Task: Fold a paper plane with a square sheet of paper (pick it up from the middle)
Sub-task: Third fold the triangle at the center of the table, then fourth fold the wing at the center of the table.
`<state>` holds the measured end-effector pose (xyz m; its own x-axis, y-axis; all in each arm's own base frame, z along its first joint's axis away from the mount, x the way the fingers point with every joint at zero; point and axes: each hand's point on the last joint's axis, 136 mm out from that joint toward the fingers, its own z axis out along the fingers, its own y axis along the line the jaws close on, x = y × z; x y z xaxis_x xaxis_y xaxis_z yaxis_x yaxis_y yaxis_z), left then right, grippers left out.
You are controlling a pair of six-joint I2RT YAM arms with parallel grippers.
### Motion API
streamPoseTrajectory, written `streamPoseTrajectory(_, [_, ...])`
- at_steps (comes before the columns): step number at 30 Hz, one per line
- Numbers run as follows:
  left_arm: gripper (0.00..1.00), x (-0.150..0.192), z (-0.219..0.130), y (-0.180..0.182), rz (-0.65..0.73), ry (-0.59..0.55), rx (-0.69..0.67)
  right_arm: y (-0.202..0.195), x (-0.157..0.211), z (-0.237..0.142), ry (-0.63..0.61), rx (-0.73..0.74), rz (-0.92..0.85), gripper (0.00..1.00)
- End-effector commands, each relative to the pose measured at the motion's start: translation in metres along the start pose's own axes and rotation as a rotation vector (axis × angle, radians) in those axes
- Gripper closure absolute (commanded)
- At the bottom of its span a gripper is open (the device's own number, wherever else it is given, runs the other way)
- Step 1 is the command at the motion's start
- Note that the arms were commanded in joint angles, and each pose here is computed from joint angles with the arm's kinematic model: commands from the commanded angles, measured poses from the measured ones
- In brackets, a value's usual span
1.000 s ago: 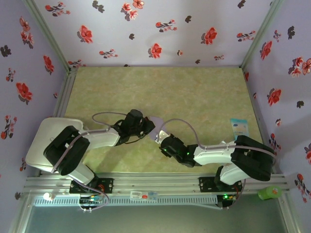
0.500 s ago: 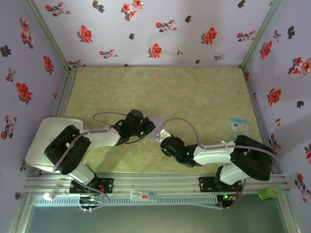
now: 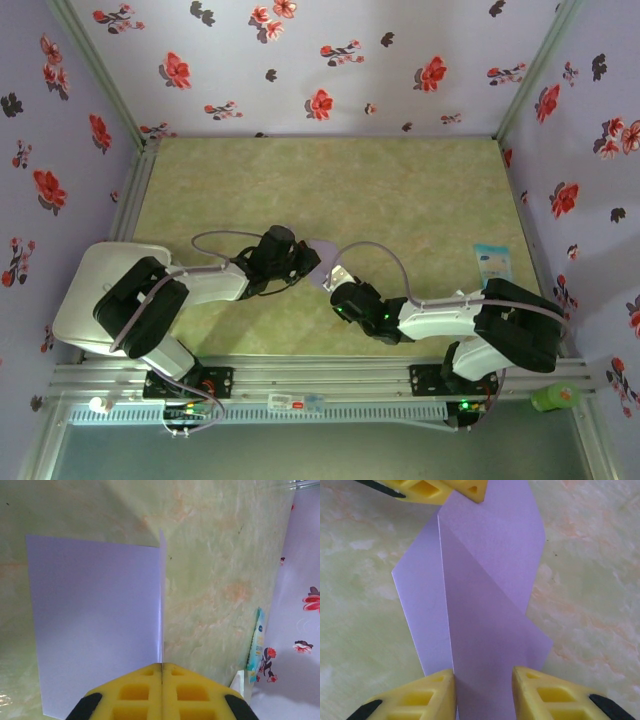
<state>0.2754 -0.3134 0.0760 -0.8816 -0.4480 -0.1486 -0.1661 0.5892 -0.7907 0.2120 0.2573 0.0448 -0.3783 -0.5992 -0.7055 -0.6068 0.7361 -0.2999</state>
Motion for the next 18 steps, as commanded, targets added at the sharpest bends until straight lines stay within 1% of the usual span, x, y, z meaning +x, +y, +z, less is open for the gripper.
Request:
streamPoseTrajectory(1, [0.96, -0.002, 0.002, -0.006, 0.011, -0.012, 0.014, -0.004, -0.003, 0.002, 0.004, 0.041, 0.031, 0.69])
streamPoseTrajectory(8, [0.96, -0.003, 0.002, -0.003, 0.003, -0.015, 0.008, 0.0, -0.004, 0.002, -0.017, 0.015, 0.044, 0.76])
streamPoseTrajectory(10, [0.96, -0.002, 0.002, -0.004, 0.002, -0.013, 0.009, 0.005, -0.004, 0.001, -0.021, -0.014, 0.039, 0.81])
streamPoseTrajectory(12, [0.96, -0.003, 0.003, -0.005, 0.0, -0.014, 0.011, 0.008, -0.004, 0.002, -0.025, -0.029, 0.049, 0.83])
streamPoseTrajectory(13, [0.96, -0.003, 0.003, -0.005, -0.001, -0.014, 0.012, 0.008, -0.004, 0.002, -0.025, -0.029, 0.051, 0.86])
streamPoseTrajectory(18, [0.95, -0.003, 0.003, -0.006, -0.001, -0.013, 0.014, 0.004, -0.002, 0.003, -0.025, -0.01, 0.078, 0.9])
